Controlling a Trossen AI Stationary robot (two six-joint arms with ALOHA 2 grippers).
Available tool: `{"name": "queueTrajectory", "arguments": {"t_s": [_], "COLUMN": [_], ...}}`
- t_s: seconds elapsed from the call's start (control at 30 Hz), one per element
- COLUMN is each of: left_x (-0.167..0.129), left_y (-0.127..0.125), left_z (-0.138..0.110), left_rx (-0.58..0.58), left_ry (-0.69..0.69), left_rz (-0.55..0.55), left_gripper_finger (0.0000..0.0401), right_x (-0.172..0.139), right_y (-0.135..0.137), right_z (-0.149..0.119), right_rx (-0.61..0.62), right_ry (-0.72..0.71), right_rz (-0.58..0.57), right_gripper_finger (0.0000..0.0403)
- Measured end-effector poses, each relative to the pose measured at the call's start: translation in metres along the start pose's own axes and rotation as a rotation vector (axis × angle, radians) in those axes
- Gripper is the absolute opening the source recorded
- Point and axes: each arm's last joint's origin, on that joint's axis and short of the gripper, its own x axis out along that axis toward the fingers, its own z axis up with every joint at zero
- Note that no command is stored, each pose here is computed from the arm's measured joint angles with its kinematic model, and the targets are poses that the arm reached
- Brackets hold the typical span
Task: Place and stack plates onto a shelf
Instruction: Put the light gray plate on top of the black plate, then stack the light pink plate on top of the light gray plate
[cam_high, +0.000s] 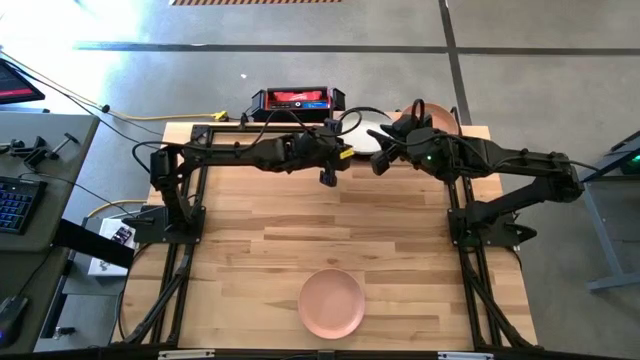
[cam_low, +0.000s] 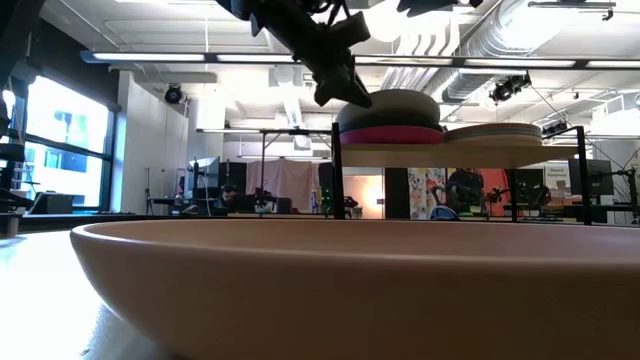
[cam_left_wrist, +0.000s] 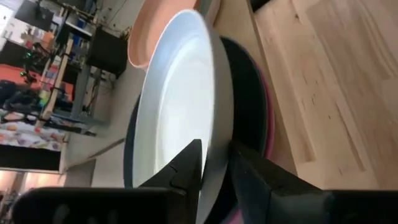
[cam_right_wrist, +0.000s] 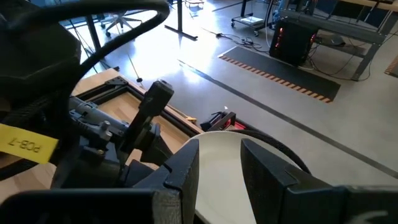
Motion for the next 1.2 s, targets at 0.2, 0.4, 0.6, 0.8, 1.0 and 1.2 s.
{"name": "queueTrajectory", "arguments": {"t_s": [0.2, 0.4, 0.6, 0.8, 1.0, 1.2], "left_x": [0.001, 0.001, 0.0, -0.001, 0.0, -0.002], "left_y": [-0.001, 0.0, -0.005, -0.006, -0.004, -0.001], "left_z": [-0.007, -0.006, -0.009, -0.013, -0.017, -0.016], "left_rx": [-0.001, -0.057, -0.02, 0.01, -0.025, -0.029], "left_ry": [0.036, 0.029, 0.082, 0.192, 0.243, 0.261], "left_rz": [-0.043, -0.032, -0.058, -0.004, 0.048, 0.08], "left_gripper_finger": [0.0116, 0.0158, 0.0164, 0.015, 0.0136, 0.0131], "right_x": [0.0, 0.0, 0.0, 0.0, 0.0, 0.0], "right_y": [0.0, 0.0, 0.001, 0.001, 0.0, 0.0], "right_z": [0.0, 0.0, 0.0, -0.001, -0.001, -0.002], "right_rx": [0.021, 0.024, 0.023, 0.02, 0.018, 0.009], "right_ry": [0.001, 0.004, 0.009, 0.011, 0.013, 0.023], "right_rz": [0.001, 0.01, 0.023, 0.022, 0.021, 0.017], "right_gripper_finger": [0.0103, 0.0103, 0.0103, 0.0103, 0.0103, 0.0103]}}
